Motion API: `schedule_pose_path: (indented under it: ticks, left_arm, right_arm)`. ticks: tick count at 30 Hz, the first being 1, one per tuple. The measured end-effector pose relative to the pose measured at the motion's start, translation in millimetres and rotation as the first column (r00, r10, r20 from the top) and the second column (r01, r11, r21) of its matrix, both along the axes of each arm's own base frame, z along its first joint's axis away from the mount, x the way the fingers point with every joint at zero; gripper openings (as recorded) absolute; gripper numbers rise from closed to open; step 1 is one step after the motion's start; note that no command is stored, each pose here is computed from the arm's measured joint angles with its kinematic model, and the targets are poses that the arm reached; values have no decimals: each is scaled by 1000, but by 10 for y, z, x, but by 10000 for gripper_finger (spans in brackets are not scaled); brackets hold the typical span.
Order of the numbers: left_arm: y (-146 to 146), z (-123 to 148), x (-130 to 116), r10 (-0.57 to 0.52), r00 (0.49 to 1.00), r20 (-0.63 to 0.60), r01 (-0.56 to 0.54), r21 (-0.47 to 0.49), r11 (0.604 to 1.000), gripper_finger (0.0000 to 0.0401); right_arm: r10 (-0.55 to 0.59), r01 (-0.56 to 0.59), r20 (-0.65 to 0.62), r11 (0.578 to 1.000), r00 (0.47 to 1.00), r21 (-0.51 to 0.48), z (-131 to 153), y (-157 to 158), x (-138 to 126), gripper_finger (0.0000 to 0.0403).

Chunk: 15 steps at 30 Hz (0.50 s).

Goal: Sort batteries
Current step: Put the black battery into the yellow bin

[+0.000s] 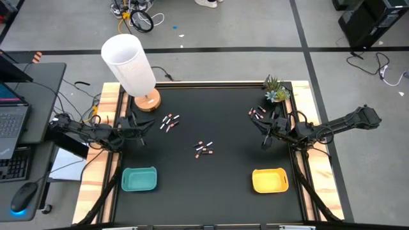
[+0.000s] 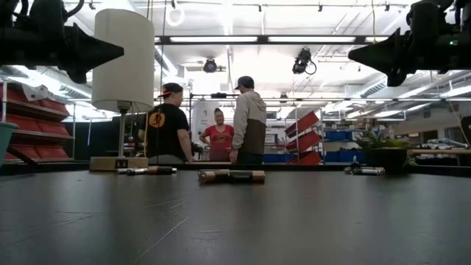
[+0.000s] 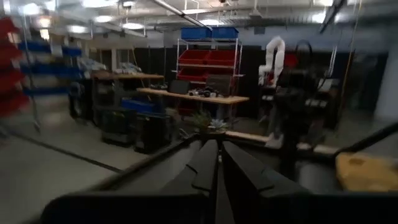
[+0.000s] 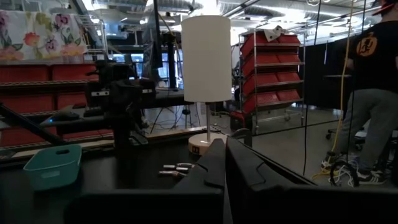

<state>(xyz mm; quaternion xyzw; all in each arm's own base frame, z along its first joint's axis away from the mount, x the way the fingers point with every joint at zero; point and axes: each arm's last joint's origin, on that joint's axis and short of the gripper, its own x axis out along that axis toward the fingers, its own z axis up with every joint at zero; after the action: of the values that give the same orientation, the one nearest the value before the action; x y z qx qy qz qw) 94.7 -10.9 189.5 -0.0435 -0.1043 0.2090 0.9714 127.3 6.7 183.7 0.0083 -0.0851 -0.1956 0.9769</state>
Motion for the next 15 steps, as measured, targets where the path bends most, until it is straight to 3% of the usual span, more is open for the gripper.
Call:
schedule_pose_path:
  ticks: [3,15]
  left_arm:
    - [1,11,-3,-16,998,54,20,-91,996,37]
    - [1,-2,1,-13,999,39,17,-88,996,37]
  right_arm:
    - [0,0,10,1000,1000,2,10,-1,-2,2]
    - [18,-21,111,999,994,24,97,0,-22,2]
